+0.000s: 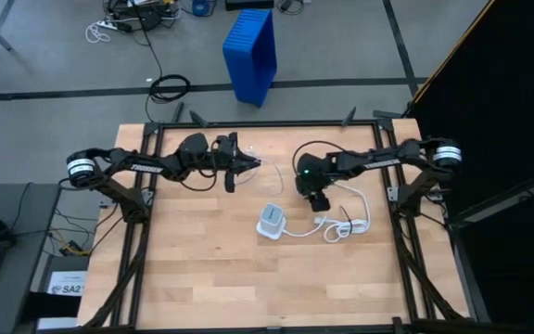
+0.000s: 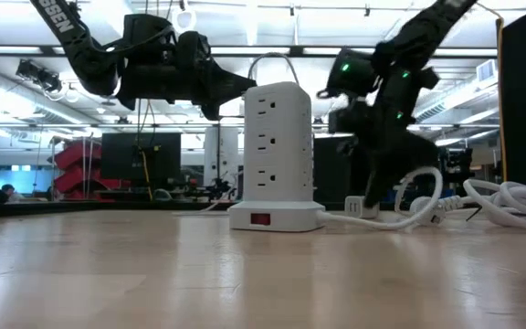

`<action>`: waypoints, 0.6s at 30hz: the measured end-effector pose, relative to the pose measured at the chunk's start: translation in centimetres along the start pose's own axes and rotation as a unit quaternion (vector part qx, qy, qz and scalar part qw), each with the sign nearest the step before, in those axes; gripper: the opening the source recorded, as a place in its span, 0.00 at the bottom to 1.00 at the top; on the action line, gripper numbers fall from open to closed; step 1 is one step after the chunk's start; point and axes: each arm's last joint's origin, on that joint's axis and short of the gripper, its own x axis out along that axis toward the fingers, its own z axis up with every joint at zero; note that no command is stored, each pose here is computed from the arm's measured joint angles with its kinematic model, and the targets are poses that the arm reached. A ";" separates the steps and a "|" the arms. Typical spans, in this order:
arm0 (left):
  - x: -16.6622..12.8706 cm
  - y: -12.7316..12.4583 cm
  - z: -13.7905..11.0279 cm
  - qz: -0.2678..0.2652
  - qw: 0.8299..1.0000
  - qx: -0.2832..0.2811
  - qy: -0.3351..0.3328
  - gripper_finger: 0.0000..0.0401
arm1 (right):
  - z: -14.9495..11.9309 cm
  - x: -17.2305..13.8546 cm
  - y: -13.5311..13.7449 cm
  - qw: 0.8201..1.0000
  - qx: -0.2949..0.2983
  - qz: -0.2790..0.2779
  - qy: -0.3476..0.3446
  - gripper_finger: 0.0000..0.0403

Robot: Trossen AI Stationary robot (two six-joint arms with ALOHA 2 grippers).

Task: Plug in charger
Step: Insert the white charger cable into the white charger adapter

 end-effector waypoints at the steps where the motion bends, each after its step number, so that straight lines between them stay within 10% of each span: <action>1: 0.0 0.0 -0.1 0.000 1.000 -0.001 0.003 0.00 | 0.2 0.3 -0.2 1.000 0.002 0.007 0.009 0.59; 13: 0.0 0.0 -0.2 0.003 1.000 0.005 0.011 0.00 | 1.3 -0.1 -1.3 0.999 0.037 0.002 0.031 0.30; 18: 0.0 0.0 -0.3 0.003 1.000 0.006 0.012 0.00 | 1.3 -0.2 -1.5 0.997 0.070 -0.014 0.035 0.36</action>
